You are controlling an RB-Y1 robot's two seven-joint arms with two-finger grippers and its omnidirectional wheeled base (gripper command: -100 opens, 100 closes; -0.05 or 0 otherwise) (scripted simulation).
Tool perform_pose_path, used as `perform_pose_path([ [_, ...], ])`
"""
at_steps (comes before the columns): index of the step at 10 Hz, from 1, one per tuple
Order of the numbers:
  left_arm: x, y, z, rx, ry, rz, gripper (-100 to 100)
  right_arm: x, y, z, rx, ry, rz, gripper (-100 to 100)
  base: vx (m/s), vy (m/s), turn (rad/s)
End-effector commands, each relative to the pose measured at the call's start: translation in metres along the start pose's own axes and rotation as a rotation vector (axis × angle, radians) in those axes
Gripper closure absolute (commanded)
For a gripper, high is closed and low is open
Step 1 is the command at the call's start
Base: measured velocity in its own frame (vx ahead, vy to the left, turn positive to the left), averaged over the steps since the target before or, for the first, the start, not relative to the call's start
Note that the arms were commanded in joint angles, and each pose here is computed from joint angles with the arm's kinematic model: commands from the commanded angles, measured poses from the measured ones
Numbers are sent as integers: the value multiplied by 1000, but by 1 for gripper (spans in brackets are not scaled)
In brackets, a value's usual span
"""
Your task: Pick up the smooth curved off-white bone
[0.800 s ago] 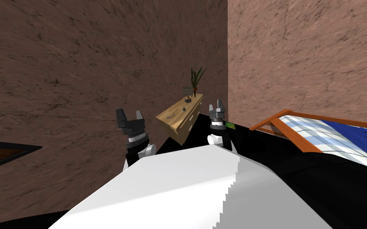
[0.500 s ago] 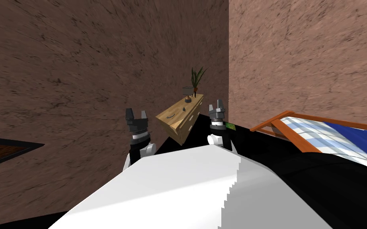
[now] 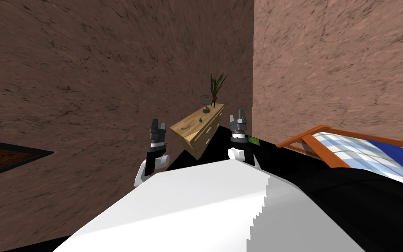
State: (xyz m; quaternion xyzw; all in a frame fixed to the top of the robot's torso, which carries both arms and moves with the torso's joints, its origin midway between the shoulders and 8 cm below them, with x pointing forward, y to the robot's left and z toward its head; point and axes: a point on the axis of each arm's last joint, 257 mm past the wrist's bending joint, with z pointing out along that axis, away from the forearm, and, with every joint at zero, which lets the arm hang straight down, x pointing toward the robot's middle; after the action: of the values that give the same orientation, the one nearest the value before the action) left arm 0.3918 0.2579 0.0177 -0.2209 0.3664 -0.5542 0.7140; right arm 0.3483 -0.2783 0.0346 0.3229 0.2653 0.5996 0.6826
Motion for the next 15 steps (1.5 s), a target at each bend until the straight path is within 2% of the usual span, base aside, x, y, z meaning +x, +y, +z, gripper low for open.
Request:
perform_pose_path([
  [1, 2, 20, 9, -35, 24, 38, -100, 0, 0, 0, 0, 0, 0, 0, -3, -100, 71],
  [2, 3, 29, 7, -50, 26, 37, -100, 0, 0, 0, 0, 0, 0, 0, -1, -72, 38],
  [3, 3, 43, 16, -75, 43, 72, -100, 0, 0, 0, 0, 0, 0, 0, 2, -86, 86],
  [4, 3, 50, 13, -89, 45, 72, -100, 0, 0, 0, 0, 0, 0, 0, -6, -79, 43],
  [5, 1, 62, 23, -111, 59, 110, -100, 0, 0, 0, 0, 0, 0, 0, -24, -85, 80],
  [7, 1, 72, 20, -130, 60, 110, -100, 0, 0, 0, 0, 0, 0, 0, -13, -61, 22],
  [8, -3, 86, 30, -156, 72, 148, -100, 0, 0, 0, 0, 0, 0, 0, -7, -81, 73],
  [9, -2, 93, 27, -173, 74, 148, -100, 0, 0, 0, 0, 0, 0, 0, -9, -75, 60],
  [10, -8, 105, 37, -197, 82, 188, -100, 0, 0, 0, 0, 0, 0, 0, -14, -105, 96],
  [11, -8, 116, 34, -218, 84, 188, -100, 0, 0, 0, 0, 0, 0, 0, -14, -97, 48],
  [12, -15, 131, 43, -250, 90, 227, -100, 0, 0, 0, 0, 0, 0, 0, -4, -103, 80],
  [13, -15, 138, 41, -265, 91, 227, -100, 0, 0, 0, 0, 0, 0, 0, -5, -95, 61],
  [14, -23, 150, 51, -294, 94, 266, -100, 0, 0, 0, 0, 0, 0, 0, -13, -102, 103],
  [15, -23, 160, 48, -314, 96, 266, -100, 0, 0, 0, 0, 0, 0, 0, -12, -86, 45],
])
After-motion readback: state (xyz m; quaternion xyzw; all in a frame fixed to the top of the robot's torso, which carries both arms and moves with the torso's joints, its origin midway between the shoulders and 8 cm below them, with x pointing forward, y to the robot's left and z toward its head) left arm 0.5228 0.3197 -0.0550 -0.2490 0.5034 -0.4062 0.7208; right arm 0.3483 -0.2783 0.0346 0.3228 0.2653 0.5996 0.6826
